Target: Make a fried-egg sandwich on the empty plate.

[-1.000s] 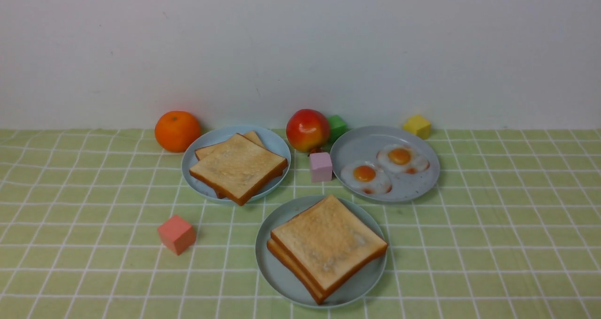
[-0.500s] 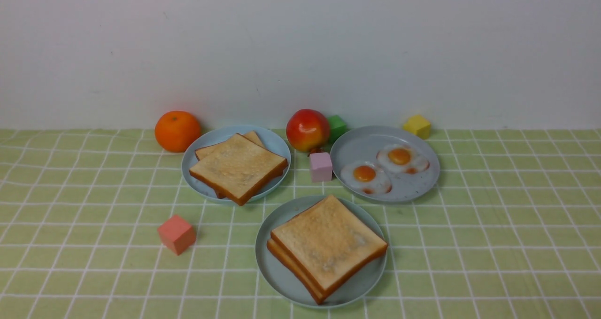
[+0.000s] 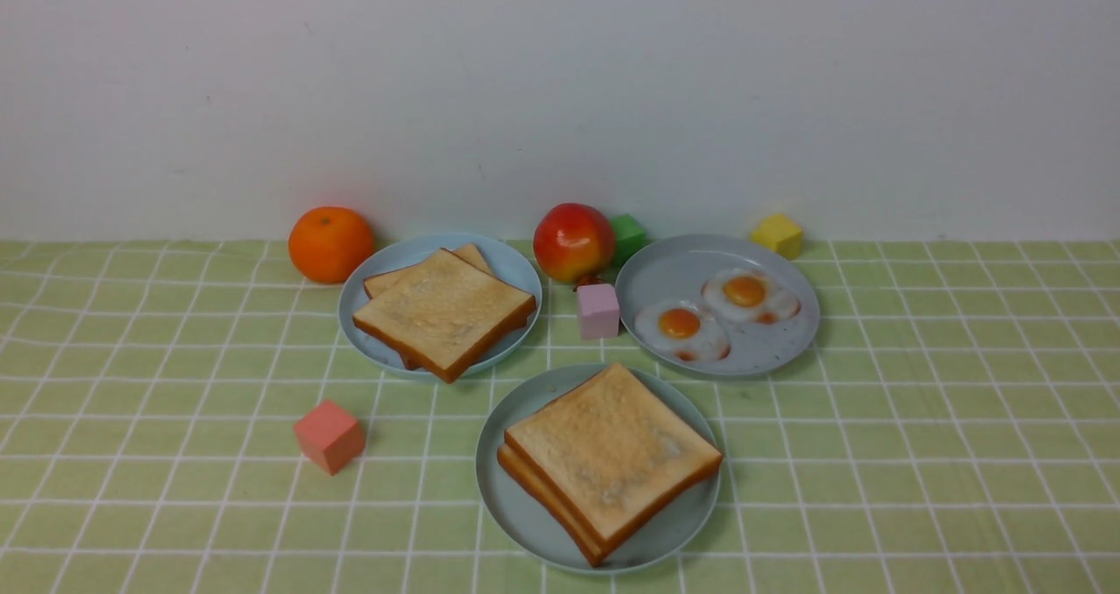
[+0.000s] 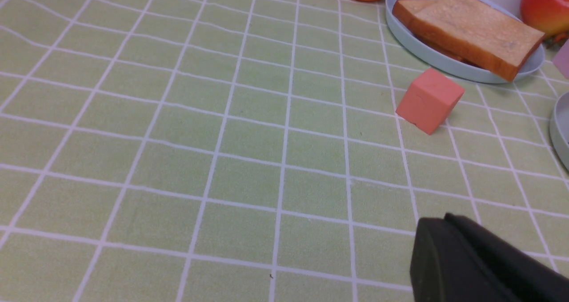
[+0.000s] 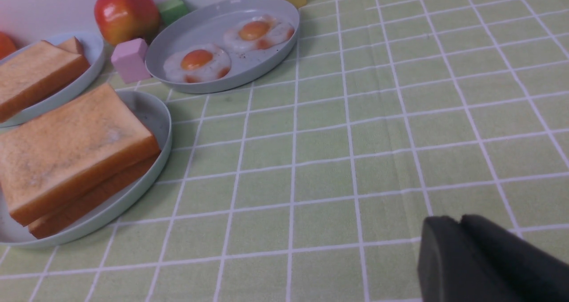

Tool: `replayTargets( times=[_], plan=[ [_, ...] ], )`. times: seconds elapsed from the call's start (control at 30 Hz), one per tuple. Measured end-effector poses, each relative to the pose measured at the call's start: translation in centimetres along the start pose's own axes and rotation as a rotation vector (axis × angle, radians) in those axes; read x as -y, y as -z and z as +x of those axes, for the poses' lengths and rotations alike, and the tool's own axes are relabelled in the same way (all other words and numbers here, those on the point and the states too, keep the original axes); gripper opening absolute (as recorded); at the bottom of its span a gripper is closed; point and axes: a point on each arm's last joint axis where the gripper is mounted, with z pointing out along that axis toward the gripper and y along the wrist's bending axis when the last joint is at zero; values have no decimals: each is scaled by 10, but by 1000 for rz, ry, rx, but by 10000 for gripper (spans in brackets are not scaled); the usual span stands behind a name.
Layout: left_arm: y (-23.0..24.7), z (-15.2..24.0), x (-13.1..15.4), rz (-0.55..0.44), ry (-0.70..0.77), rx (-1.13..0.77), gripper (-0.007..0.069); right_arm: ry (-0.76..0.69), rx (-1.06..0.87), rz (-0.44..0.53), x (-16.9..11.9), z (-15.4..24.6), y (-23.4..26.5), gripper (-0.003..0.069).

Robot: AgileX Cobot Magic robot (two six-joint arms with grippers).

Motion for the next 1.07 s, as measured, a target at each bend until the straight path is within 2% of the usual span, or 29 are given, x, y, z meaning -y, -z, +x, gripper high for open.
replayTargets(
  times=[1.07],
  plan=[
    [0,0,0,0,0,0,17,0,0,0,0,0,0,102]
  ],
)
